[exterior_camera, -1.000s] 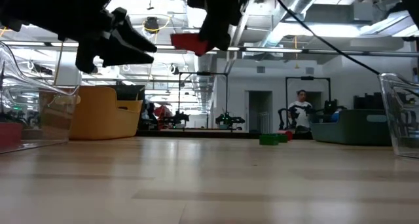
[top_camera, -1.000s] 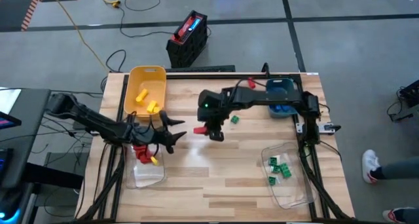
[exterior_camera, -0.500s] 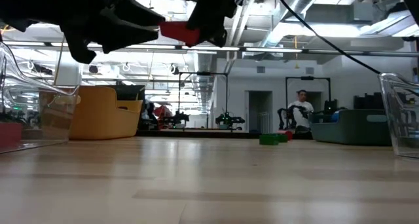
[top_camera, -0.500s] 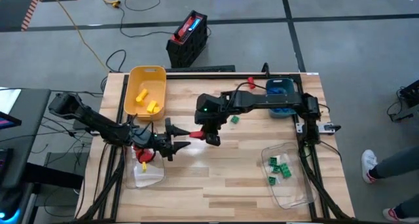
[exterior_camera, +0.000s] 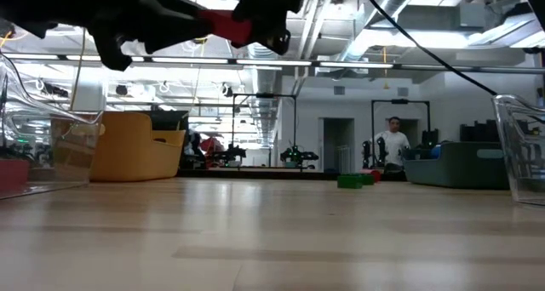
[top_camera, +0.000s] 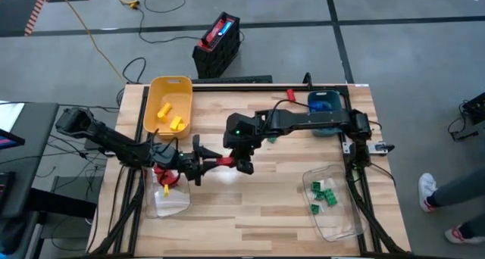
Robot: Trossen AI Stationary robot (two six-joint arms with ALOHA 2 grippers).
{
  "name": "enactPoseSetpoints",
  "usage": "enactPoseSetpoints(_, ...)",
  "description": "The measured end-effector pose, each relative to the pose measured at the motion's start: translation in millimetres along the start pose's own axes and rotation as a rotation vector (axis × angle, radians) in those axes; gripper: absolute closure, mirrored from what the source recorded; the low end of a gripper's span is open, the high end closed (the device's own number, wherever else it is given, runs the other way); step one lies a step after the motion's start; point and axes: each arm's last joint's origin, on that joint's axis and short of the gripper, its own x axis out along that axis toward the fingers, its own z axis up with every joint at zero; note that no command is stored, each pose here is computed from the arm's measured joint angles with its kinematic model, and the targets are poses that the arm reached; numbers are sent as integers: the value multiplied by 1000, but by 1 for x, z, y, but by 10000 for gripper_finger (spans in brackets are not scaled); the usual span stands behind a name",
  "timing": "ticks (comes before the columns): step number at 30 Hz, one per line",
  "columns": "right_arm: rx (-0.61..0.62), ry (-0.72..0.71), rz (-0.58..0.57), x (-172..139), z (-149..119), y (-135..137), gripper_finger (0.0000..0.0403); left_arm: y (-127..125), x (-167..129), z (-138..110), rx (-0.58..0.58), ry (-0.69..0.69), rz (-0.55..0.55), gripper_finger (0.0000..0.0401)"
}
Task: Sort blocks
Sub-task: Put the red wooden block into the left transparent bin
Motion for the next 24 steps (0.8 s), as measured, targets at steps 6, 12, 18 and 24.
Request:
enactPoseSetpoints(6, 9, -6, 7, 0, 1, 0, 286, -1, 1, 0, 31, 2, -35, 376)
enactPoseSetpoints(12, -27, -18, 12, 0, 2, 1, 257, -2, 1, 0, 40, -10, -45, 386)
enactPoseSetpoints(18, -26, 15, -13, -1, -1, -3, 167, -4, 1, -1, -24, 1, -68, 387)
enactPoseSetpoints(24, 14, 222, -161, -12, -23, -9, 135, -6, -13, 5, -96, 149, -60, 388)
